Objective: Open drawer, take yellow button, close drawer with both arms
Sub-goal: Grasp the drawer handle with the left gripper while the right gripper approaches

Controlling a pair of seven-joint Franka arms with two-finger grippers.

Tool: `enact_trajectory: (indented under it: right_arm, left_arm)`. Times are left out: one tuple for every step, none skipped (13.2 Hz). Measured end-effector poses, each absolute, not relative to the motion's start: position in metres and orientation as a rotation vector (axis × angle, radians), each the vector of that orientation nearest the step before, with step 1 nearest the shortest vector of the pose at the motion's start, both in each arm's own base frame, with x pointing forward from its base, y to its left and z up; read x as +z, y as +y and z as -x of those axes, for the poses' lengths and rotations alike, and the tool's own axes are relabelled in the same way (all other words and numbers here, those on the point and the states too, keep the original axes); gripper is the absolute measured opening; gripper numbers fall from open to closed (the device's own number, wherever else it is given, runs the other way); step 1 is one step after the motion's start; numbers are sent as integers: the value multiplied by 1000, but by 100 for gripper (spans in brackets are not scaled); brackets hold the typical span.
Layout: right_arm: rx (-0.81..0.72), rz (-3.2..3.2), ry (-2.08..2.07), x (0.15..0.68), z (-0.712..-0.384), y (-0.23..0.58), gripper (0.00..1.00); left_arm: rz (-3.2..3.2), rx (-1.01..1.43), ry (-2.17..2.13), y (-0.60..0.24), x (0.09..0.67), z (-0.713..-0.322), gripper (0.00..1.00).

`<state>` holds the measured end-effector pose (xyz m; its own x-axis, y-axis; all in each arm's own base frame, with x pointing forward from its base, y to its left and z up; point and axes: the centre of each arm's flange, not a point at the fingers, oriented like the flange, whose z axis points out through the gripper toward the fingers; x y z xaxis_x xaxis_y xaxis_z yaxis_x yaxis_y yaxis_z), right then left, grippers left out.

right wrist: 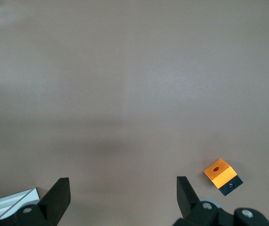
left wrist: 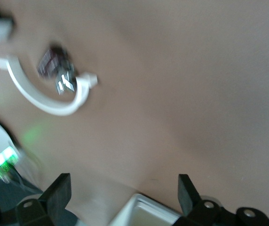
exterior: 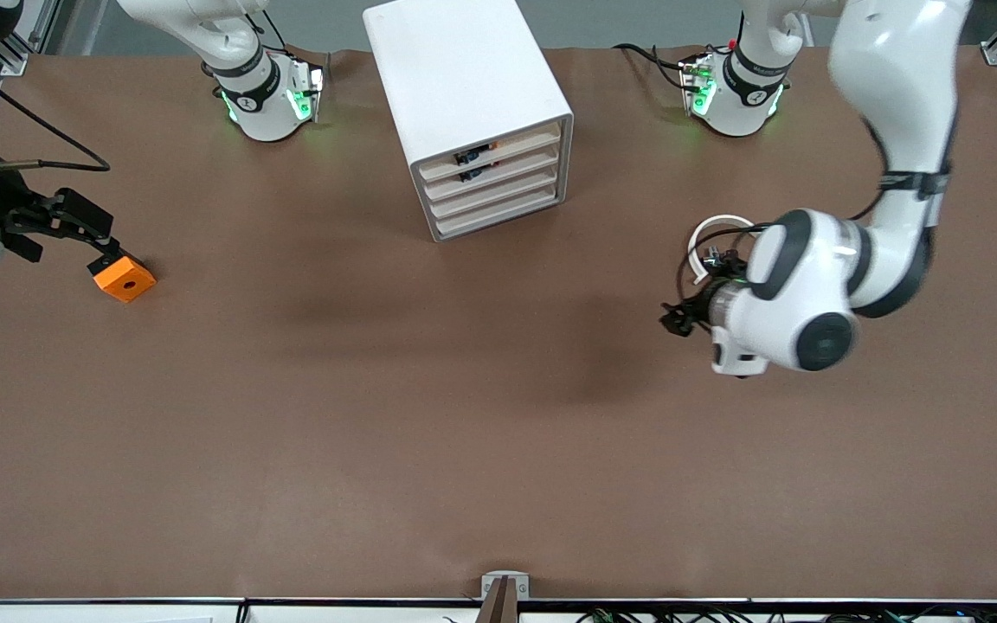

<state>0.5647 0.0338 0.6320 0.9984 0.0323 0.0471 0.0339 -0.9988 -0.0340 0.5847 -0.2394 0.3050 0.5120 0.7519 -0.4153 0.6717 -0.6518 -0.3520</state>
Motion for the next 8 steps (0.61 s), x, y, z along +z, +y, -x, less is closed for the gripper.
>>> enact_trajectory:
  right_arm:
    - [-59,3106,-36,631,-563,41,100]
    - [-35,3106,2,631,-561,52,100]
    - [0,3107,62,630,-557,68,100]
    - [44,3110,135,628,-551,88,100]
    - [88,3113,215,626,-544,106,100]
    - [124,3115,307,624,-538,126,100]
    - [146,3114,396,623,-531,145,100]
    - [154,3110,483,623,-525,164,100]
  left_arm:
    - [2497,829,-1351,-268,295,-576,100]
    - [2390,851,-1468,-293,287,-568,100]
    - [2272,879,-1579,-317,280,-559,100]
    - [2150,904,-1674,-339,274,-549,100]
    - [2038,937,-1747,-359,269,-538,100]
    - [1951,979,-1792,-378,267,-527,100]
    - [1879,1027,-1818,-396,267,-516,100]
    - [1792,1083,-1830,-413,271,-503,100]
